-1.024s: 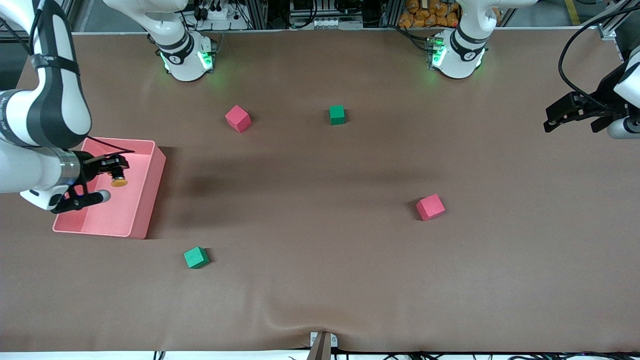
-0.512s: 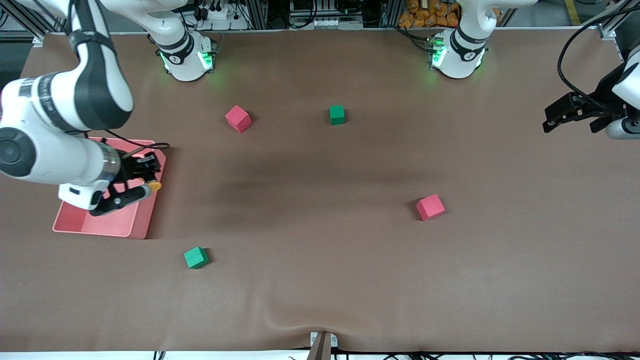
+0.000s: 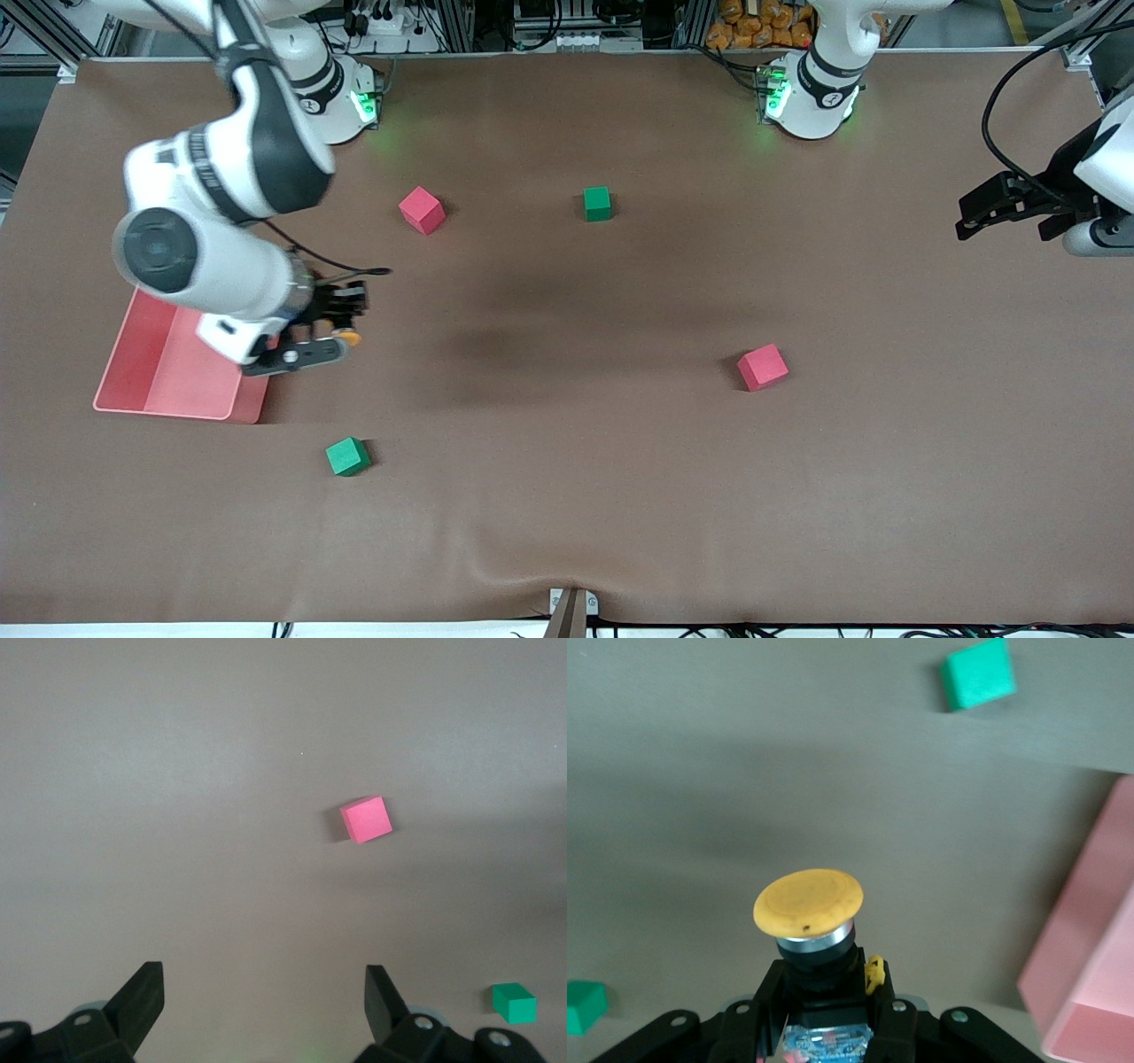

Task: Place and upright button with both arms
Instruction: 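Lift the button out of the tray with the right gripper, then carry the button to the table middle with the right gripper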

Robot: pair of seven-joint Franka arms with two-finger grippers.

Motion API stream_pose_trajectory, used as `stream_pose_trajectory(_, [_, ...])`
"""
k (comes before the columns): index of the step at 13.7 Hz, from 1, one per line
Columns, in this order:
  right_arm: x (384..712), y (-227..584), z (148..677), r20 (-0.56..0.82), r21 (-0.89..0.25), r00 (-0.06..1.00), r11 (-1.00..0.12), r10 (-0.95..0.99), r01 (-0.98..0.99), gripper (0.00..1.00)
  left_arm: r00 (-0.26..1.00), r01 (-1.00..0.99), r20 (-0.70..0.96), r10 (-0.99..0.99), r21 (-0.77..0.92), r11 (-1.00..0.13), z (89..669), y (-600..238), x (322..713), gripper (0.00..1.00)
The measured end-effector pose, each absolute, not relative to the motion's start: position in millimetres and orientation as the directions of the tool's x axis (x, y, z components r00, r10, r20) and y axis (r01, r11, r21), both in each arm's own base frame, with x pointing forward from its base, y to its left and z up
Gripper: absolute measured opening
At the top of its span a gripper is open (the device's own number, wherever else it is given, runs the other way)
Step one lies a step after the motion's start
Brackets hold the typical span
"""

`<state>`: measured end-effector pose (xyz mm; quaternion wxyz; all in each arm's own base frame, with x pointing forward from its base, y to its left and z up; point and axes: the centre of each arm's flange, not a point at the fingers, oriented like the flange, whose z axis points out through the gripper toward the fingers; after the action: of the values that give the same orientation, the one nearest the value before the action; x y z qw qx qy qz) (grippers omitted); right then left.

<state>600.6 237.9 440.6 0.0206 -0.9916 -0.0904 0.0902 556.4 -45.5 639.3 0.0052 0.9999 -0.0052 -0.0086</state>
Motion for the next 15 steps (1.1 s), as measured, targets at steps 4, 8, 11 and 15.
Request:
stream_pose_trajectory(4, [584,321,412,-0.11,-0.065,0.955,-0.961,0.274,0.268,0.42,1.0,-0.011,-0.017,-0.011,0.01,-1.0,639,-46,556,1.0])
stream_pose_trajectory(8, [562,384,377,-0.12,-0.093,0.961,-0.967,0.249,0.238,0.42,1.0,-0.013,-0.017,-0.013,0.01,-1.0,639,-47,556,1.0])
stream_pose_trajectory(11, [555,426,359,-0.123,-0.092,0.973,-0.978,0.196,0.185,0.42,1.0,-0.015,-0.018,-0.015,0.01,-1.0,639,-48,556,1.0])
stream_pose_trajectory(15, [555,472,324,-0.076,-0.113,0.974,-0.973,0.213,0.203,0.42,0.999,-0.019,-0.027,-0.019,0.01,-1.0,634,-51,559,1.0])
